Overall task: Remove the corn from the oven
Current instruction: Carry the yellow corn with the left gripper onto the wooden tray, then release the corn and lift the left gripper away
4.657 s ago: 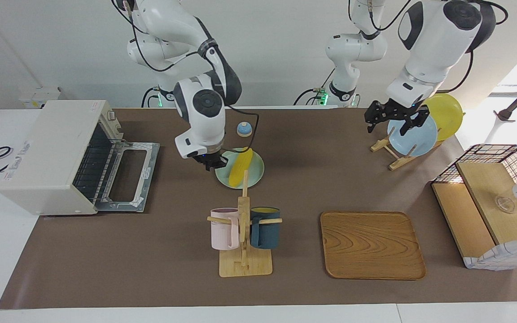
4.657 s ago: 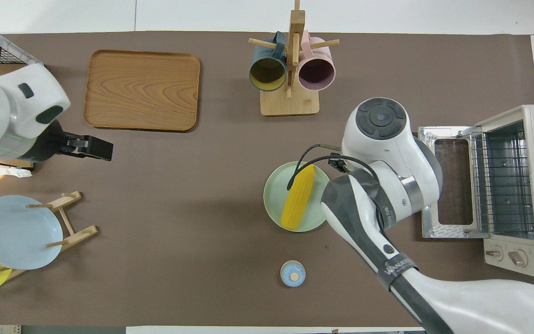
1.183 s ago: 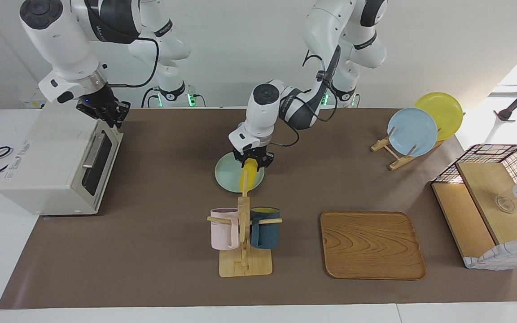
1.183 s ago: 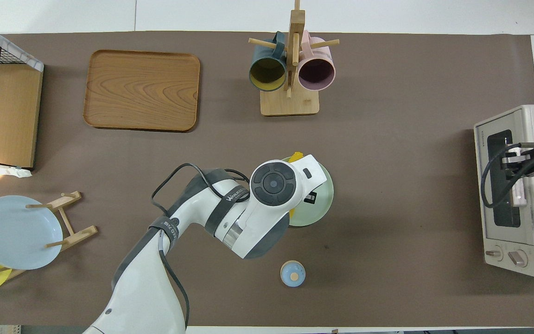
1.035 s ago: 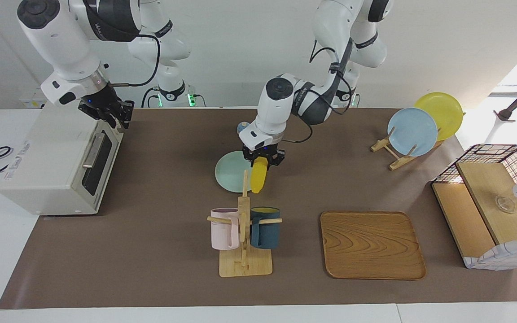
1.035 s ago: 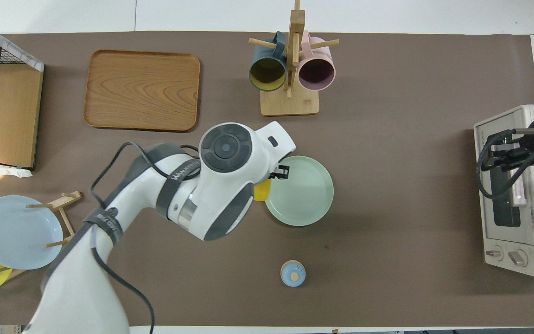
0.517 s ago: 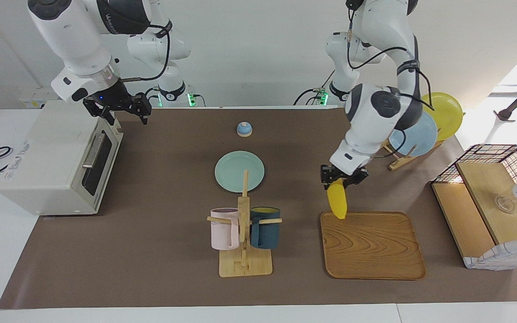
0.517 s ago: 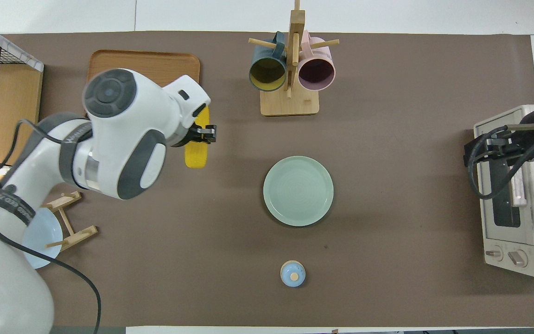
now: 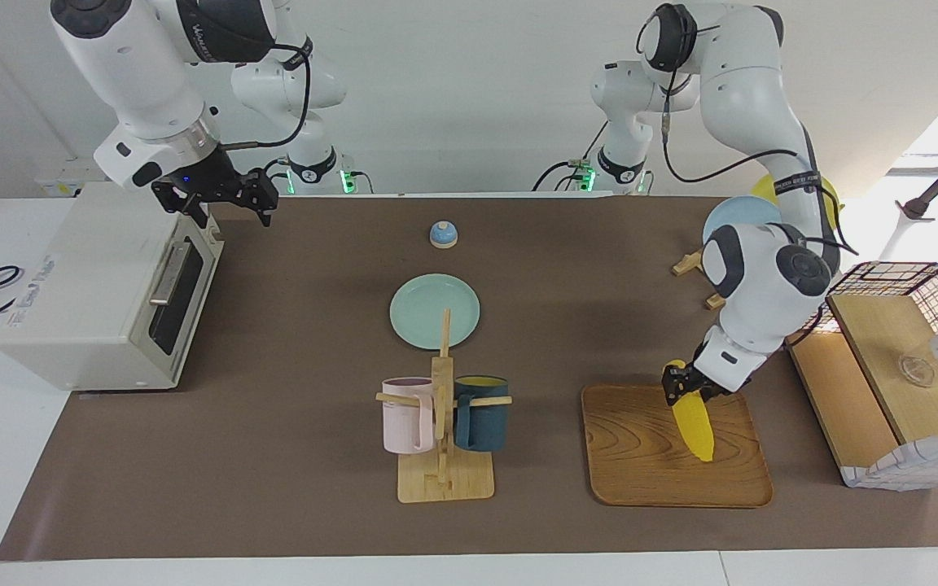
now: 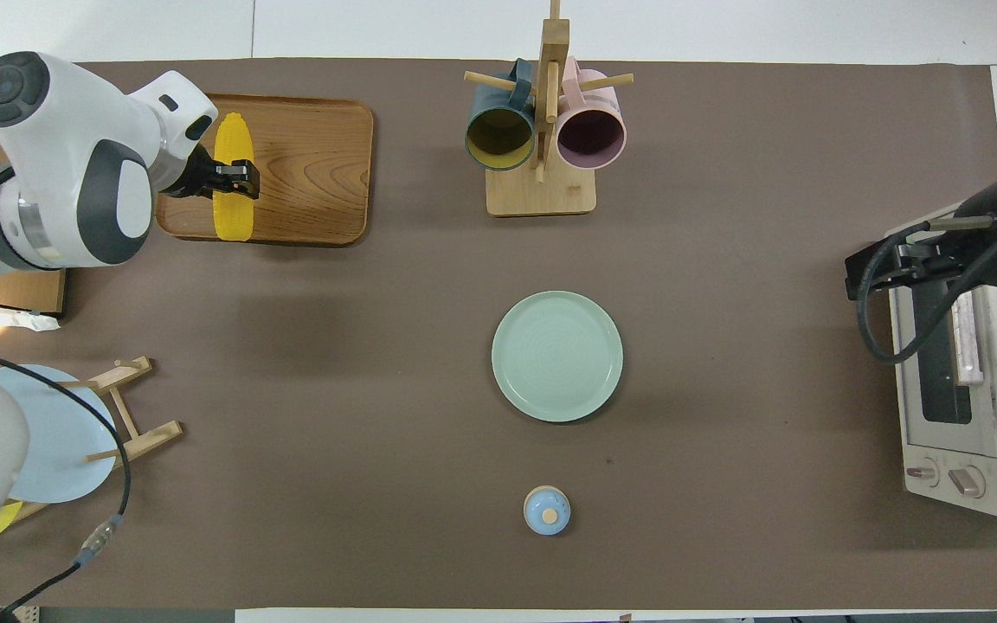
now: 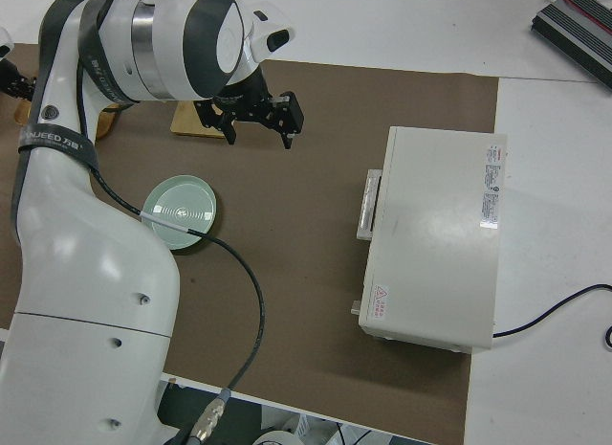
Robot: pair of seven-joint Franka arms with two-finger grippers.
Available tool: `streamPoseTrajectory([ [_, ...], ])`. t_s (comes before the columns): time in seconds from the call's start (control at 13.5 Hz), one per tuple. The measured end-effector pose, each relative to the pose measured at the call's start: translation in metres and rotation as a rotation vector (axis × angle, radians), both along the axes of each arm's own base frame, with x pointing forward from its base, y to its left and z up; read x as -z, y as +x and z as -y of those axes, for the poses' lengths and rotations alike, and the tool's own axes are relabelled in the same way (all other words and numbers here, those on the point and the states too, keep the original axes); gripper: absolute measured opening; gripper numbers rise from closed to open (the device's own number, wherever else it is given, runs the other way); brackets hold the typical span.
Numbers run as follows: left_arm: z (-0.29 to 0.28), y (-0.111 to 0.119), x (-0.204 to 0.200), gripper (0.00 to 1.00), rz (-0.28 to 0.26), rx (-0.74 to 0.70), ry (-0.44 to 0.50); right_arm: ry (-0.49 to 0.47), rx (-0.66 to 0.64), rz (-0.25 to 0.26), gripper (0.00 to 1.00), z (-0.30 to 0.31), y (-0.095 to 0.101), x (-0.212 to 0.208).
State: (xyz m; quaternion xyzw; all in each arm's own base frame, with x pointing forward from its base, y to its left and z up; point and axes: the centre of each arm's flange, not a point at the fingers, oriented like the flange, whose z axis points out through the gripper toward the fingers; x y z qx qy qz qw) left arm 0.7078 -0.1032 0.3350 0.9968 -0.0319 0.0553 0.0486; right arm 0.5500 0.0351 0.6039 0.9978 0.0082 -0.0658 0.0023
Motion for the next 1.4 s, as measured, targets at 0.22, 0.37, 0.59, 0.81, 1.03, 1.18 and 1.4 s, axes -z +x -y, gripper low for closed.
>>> streamPoseTrajectory([
  [0.22,0.004,0.015,0.019,0.54,0.045,-0.002,-0.006,0.000,0.001,0.000,1.00,0.000,0.001,0.000],
  [0.37,0.006,0.016,0.019,0.54,0.051,0.000,-0.008,0.000,0.000,0.003,1.00,0.000,0.001,-0.001],
  [0.59,0.009,0.018,0.020,0.54,0.065,0.002,-0.011,0.000,-0.001,0.003,1.00,-0.001,0.000,-0.002],
  [0.81,0.009,0.017,0.025,0.71,0.057,0.003,-0.010,0.000,0.000,0.012,1.00,0.000,-0.003,-0.006],
  [1.03,0.009,0.016,0.017,1.00,0.037,0.007,-0.008,0.000,0.000,0.013,1.00,0.000,-0.003,-0.006],
  [1.18,-0.001,0.013,-0.019,1.00,0.014,0.000,-0.001,0.000,0.000,0.014,1.00,0.000,-0.003,-0.006],
  [1.4,-0.027,-0.011,-0.104,1.00,-0.032,-0.020,0.015,0.000,0.000,0.014,1.00,0.000,-0.003,-0.006],
])
